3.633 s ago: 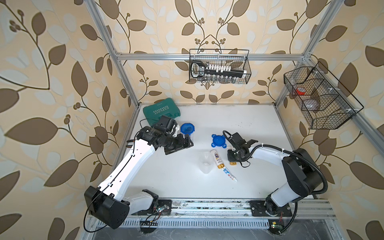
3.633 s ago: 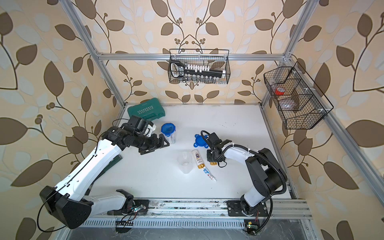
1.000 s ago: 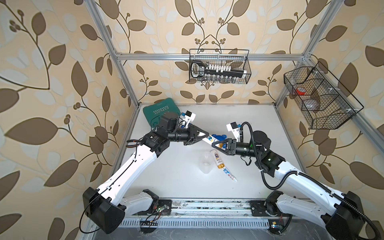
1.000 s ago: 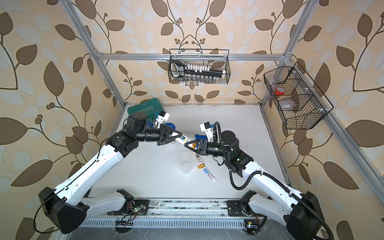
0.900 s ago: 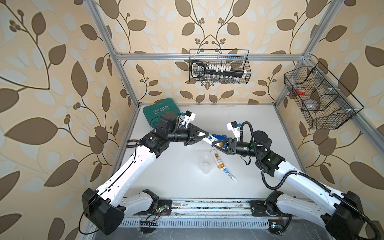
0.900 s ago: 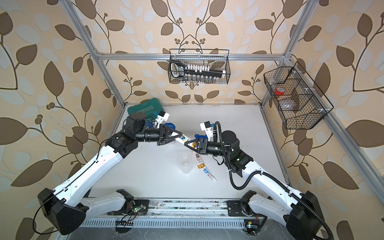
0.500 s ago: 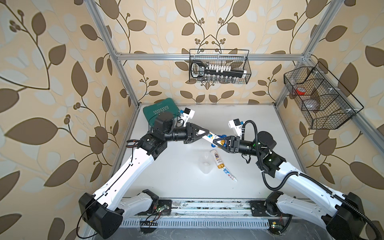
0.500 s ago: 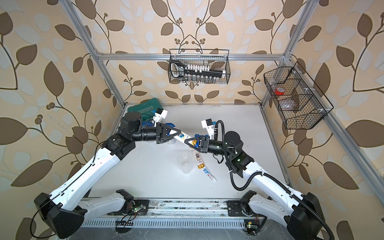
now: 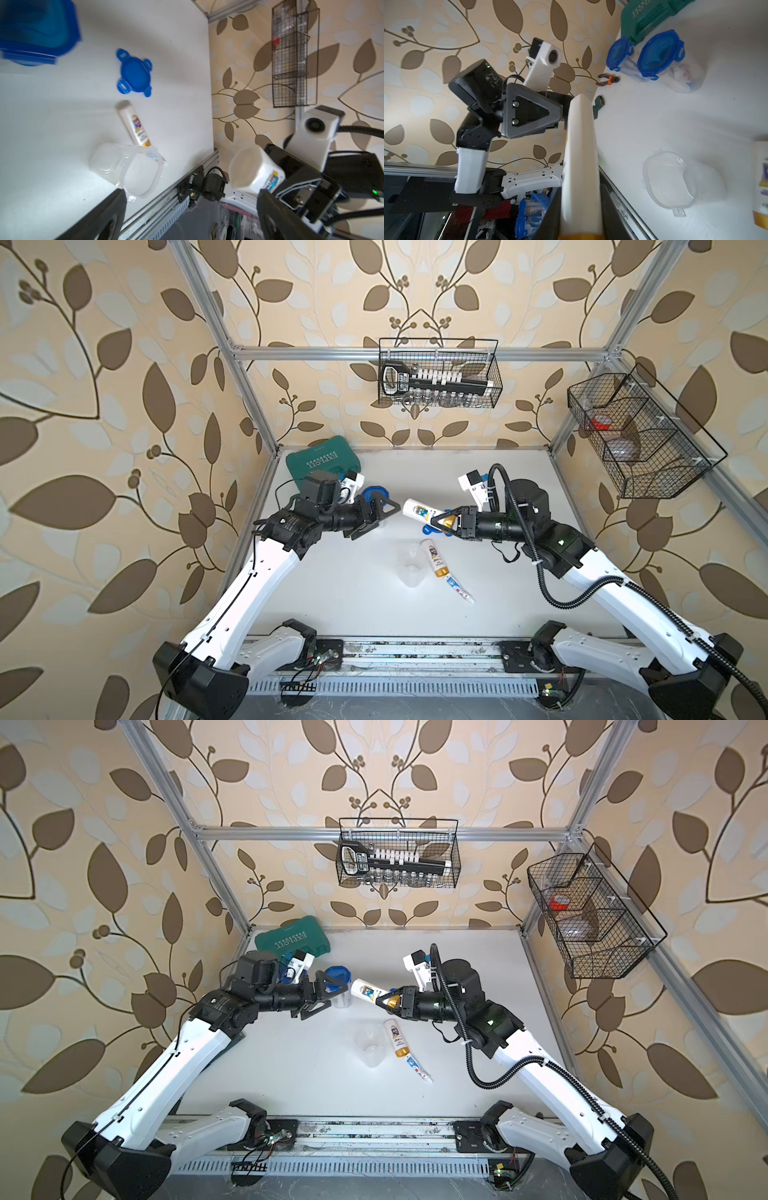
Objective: Pack away toiletry kits
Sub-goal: Pick up the toiletry item from the center of the board, then place the toiletry item into the container.
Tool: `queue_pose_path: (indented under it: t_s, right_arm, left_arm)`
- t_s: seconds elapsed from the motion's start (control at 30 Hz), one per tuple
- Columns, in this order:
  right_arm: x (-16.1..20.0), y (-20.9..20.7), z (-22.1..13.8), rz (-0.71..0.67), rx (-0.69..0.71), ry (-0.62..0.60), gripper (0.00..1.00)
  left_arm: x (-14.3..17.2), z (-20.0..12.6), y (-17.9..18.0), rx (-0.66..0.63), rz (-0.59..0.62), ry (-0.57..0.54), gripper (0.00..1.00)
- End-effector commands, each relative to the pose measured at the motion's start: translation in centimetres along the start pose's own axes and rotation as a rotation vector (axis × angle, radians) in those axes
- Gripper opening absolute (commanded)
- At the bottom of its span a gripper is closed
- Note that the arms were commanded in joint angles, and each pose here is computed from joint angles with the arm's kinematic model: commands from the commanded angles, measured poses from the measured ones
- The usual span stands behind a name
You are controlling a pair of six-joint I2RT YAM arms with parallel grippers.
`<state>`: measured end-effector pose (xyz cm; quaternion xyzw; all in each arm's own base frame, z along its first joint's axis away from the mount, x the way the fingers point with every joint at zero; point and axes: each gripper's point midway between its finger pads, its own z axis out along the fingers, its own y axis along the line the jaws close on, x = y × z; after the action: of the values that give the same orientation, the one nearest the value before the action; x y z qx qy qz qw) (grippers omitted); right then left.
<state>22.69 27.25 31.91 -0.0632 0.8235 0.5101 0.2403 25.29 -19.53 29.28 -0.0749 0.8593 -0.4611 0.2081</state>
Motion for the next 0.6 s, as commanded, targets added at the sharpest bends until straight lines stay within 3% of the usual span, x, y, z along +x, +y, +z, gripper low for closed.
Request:
queue_pose_path:
  t_s: [0.0, 0.13, 0.23, 0.57]
  right_arm:
    - [4.1, -4.7, -0.2, -0.084, 0.327, 0.213, 0.06]
    - [6.5, -4.7, 1.4, -0.224, 0.518, 0.391, 0.05]
    - [7.5, -5.0, 2.4, -0.274, 0.607, 0.453, 0.03]
    - [7.4, -5.8, 2.8, -0.296, 0.700, 0.439, 0.00]
  left_arm:
    - [-1.3, -3.1, 0.9, -0.144, 0.089, -0.135, 0.99]
    - [-1.5, -3.7, 1.8, -0.210, 0.113, -0.155, 0.99]
    - [-1.5, -4.1, 2.3, -0.235, 0.147, -0.171, 0.99]
    - [-1.4, -4.1, 2.4, -0.249, 0.188, -0.157, 0.99]
